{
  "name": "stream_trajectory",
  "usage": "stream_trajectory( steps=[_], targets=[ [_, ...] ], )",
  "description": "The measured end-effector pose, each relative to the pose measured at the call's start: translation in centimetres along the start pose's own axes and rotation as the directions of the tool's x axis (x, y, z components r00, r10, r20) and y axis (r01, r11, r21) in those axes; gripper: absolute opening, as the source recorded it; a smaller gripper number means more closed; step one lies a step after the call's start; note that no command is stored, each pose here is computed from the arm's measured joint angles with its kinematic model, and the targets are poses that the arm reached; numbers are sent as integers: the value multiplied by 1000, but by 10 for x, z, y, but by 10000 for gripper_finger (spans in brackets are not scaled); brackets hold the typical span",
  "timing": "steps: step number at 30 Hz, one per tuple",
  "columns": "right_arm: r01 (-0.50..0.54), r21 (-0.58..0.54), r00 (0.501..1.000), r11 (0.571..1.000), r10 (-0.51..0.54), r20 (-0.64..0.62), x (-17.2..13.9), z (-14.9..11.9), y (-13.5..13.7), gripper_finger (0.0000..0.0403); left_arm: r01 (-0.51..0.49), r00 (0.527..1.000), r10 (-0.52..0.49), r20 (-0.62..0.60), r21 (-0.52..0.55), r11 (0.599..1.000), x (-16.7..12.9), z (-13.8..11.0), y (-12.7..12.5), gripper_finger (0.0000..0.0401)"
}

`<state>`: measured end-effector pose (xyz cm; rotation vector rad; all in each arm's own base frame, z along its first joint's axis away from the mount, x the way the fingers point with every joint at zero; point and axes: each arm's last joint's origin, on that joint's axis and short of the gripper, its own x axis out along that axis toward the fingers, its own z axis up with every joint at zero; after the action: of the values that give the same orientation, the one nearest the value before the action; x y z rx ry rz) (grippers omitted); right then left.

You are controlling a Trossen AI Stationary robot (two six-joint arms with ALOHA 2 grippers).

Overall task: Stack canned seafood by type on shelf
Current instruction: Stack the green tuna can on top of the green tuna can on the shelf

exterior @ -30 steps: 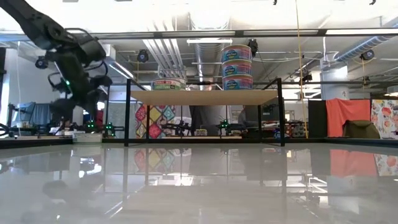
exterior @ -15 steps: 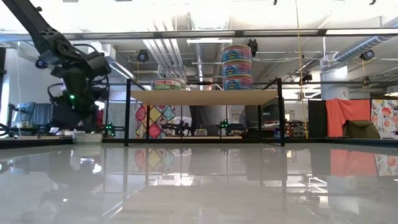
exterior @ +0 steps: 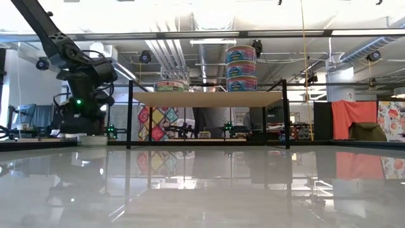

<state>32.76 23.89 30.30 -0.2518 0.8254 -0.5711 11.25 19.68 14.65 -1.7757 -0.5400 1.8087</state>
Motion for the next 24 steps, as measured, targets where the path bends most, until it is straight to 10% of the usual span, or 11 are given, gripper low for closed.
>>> stream_trajectory(
  steps=[24],
  targets=[
    [-246, 165, 966, 955, 228, 120, -52, -19, 38, 29, 86, 978, -39, -205, 223, 971, -60, -19, 105, 0]
  ],
)
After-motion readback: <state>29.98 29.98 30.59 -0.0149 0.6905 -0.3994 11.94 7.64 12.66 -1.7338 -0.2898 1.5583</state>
